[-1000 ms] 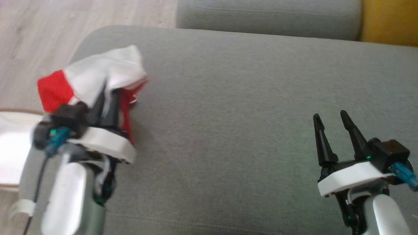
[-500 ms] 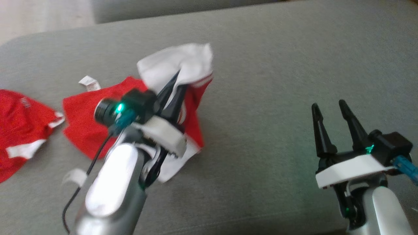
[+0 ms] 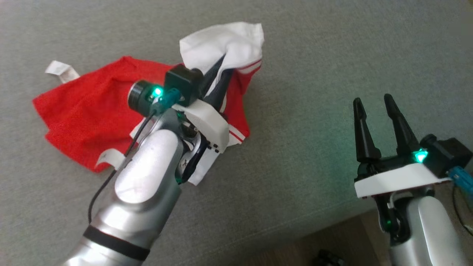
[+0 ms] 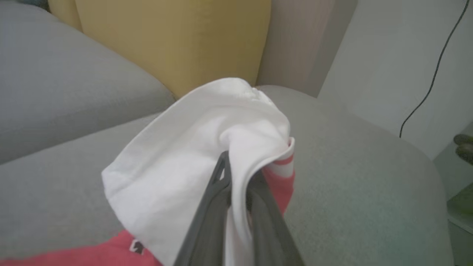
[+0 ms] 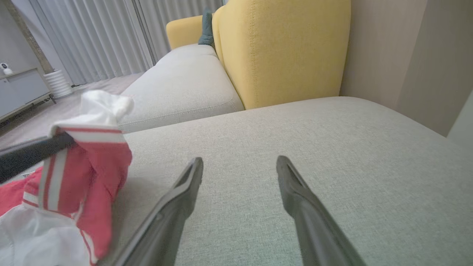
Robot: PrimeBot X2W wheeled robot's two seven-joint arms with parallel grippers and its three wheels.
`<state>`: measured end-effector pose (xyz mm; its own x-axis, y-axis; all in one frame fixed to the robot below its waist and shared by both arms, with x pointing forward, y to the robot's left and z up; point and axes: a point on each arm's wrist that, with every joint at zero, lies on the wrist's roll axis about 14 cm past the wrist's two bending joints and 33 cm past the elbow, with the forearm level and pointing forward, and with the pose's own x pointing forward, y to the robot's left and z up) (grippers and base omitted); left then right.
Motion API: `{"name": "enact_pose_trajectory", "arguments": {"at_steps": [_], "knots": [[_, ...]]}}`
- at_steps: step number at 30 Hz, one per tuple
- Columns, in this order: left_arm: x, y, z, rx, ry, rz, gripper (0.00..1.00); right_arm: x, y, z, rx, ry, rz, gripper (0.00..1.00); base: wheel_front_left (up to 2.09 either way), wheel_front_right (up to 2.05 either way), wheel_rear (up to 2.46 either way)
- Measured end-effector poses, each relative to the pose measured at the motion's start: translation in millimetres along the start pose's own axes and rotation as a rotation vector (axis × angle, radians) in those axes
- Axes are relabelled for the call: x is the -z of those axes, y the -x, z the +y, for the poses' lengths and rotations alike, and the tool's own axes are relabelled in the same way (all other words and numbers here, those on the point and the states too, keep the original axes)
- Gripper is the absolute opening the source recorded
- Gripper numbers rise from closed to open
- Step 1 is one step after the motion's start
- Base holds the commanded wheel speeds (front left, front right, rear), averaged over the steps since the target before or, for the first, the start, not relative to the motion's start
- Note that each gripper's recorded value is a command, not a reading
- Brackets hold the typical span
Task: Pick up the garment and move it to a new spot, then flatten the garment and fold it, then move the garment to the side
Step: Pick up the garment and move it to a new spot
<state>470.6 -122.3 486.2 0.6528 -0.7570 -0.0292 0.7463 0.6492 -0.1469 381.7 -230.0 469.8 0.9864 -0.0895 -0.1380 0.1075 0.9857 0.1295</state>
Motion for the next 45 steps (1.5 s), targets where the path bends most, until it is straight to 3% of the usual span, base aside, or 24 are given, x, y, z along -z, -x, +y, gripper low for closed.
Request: {"name": "enact_pose_trajectory", "arguments": {"at_steps": [1,2,3,4,9,16,21,27,33,39,45], "knots": [[11,-2,-2,0.009,0.018,0.025,0.00,1,-1,-2,0.006,-0.001,0.000,1.00,0.00,0.00,0.00],[20,-3,-3,0.010,0.031,0.050,0.16,3,-2,-4,0.012,-0.002,0.003,1.00,0.00,0.00,0.00],[29,-3,-4,0.010,0.050,0.071,0.54,5,-2,-6,0.018,-0.001,0.009,1.00,0.00,0.00,0.00],[35,-4,-4,0.007,0.078,0.089,1.00,8,-2,-7,0.022,0.000,0.018,1.00,0.00,0.00,0.00],[40,0,-2,0.005,0.040,0.100,1.00,12,-5,0,0.001,-0.006,0.026,1.00,0.00,0.00,0.00],[8,19,5,-0.045,-0.056,-0.009,1.00,1,-11,18,-0.056,-0.009,-0.006,1.00,0.00,0.00,0.00],[-1,59,34,-0.184,-0.078,-0.050,1.00,-5,-15,36,-0.111,0.000,-0.015,1.00,0.00,0.00,0.00],[-18,127,92,-0.443,-0.086,-0.101,1.00,-1,-15,60,-0.180,0.019,0.011,1.00,0.00,0.00,0.00],[-35,209,127,-0.681,-0.089,-0.162,1.00,-8,-16,84,-0.247,0.027,0.001,1.00,0.00,0.00,0.00],[-33,258,134,-0.787,-0.091,-0.162,1.00,-5,-7,94,-0.279,0.045,0.019,1.00,0.00,0.00,0.00],[-30,273,126,-0.795,-0.089,-0.160,1.00,-6,1,96,-0.288,0.047,0.017,1.00,0.00,0.00,0.00]]}}
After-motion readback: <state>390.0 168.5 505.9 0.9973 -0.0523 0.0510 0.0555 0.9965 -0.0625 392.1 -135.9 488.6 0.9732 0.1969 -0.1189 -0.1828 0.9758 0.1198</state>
